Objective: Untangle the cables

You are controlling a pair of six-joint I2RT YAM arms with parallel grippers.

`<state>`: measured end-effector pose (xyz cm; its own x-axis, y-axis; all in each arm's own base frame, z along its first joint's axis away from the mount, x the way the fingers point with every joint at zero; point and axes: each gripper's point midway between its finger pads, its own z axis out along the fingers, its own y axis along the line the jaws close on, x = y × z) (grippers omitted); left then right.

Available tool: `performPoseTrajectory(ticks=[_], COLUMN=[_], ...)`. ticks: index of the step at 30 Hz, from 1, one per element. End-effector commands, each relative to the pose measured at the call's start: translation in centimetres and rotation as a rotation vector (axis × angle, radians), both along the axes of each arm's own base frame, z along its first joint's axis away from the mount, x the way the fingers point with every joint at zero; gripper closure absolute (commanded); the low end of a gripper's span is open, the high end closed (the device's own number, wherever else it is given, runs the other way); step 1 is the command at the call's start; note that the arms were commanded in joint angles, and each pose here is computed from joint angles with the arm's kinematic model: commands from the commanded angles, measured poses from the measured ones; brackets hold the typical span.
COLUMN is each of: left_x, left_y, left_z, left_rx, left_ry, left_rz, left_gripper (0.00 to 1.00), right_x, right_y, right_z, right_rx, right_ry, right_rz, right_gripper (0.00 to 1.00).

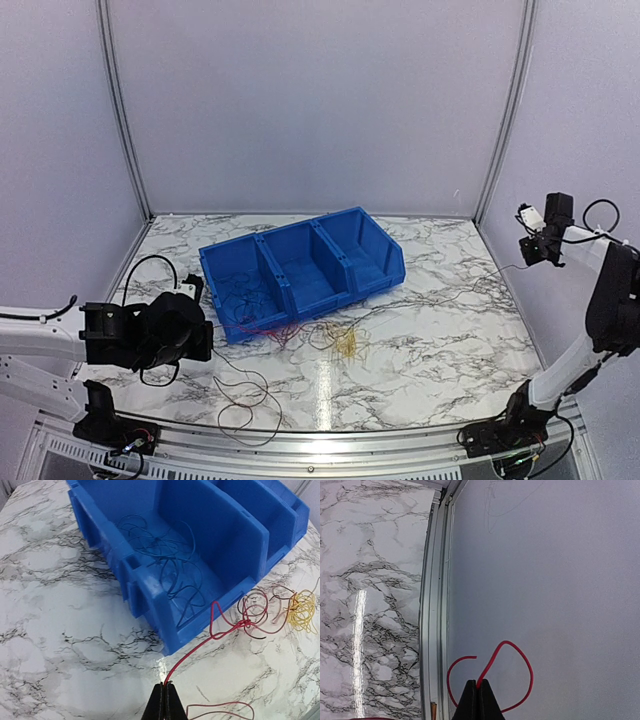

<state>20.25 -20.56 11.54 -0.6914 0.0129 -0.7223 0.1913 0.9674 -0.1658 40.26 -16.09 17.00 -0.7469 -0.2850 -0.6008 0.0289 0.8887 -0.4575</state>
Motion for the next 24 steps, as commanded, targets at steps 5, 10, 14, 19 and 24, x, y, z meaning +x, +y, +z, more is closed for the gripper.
performPoseTrajectory(ticks=[5,10,14,19,24], left_x=[-1.7,-2.0,-1.7,-1.3,-1.8], left_y=[9.4,10.7,10.9,9.8,2.7], left_z=[1.7,4.2,7.9,14.4,16.5], left_rx=[0.067,-0.025,-0.043,-0.129,-0.218], left_ry=[-0.041,-0.085,-0.128,-0.228,-0.211], left_rz=[0.264,0.3,0.301,0.206,-0.098], left_gripper=[1.0,1.0,1.0,1.0,1.0], right_x=[1.7,1.8,1.6,1.7,1.9], right_y=[-3.0,-3.4,-4.1,-1.9,5.9], right_z=[1.0,1.0,0.6,0.8,7.9], right_rx=[-0.104,-0.119,-0.165,-0.136,-0.028], right_ry=[-0.047,-0.048,-0.031,-0.031,-0.146], right_rz=[-0.104,-0.112,-0.135,-0.064,0.176], right_gripper=[1.0,1.0,1.0,1.0,1.0])
